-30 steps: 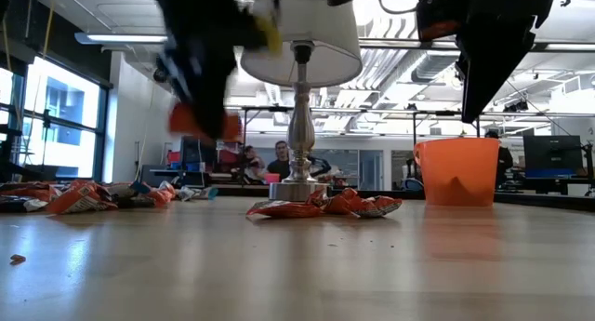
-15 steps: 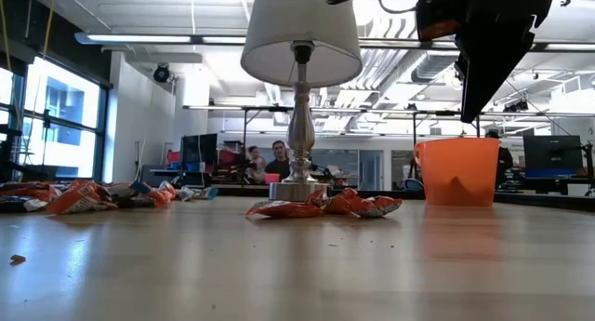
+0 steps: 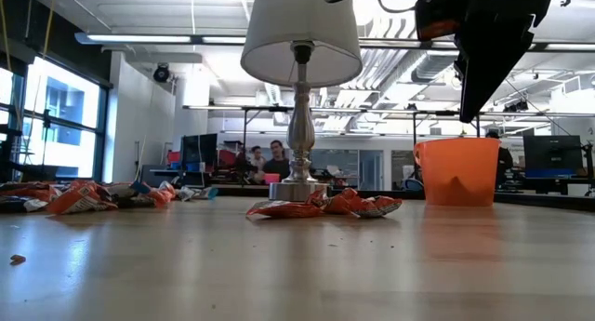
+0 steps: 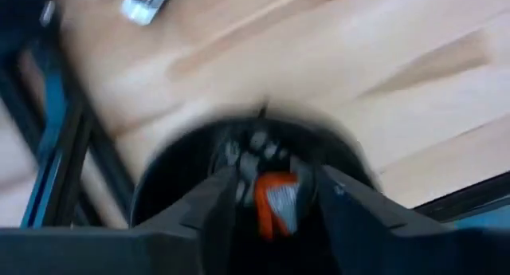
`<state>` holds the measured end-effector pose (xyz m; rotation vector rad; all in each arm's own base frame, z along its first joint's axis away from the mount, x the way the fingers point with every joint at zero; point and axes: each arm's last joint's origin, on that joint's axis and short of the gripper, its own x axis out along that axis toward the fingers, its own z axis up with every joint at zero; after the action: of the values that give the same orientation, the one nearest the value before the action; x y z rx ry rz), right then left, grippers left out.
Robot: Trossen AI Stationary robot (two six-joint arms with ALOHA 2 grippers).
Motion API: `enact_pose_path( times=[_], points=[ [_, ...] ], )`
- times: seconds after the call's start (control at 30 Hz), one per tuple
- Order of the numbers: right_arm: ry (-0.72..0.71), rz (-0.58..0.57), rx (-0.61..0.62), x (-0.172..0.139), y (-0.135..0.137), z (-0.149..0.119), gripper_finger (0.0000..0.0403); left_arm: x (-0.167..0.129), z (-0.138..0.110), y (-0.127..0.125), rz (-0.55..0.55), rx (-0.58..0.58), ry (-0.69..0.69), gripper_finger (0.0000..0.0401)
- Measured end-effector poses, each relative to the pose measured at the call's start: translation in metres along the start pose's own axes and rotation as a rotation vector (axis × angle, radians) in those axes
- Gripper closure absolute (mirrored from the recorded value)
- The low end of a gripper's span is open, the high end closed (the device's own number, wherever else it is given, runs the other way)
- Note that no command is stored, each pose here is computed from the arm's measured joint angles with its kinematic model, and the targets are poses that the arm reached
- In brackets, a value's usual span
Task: Sort candy
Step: Put the orange chocolate bar into the black bucket
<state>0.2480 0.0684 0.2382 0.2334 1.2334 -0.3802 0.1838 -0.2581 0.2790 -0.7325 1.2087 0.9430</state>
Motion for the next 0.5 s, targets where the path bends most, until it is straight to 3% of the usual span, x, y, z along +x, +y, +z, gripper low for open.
enact_pose_path(
  times=[0.23, 0.5],
  points=[
    [0.0, 0.0, 0.0, 0.0, 0.0, 0.0, 0.0222, 0.006, 0.042, -0.026, -0.113, 0.283, -0.28, 0.0204],
    [0.0, 0.0, 0.0, 0.0, 0.0, 0.0, 0.0222, 0.034, 0.111, -0.065, -0.099, 0.505, -0.339, 0.0204]
  ],
)
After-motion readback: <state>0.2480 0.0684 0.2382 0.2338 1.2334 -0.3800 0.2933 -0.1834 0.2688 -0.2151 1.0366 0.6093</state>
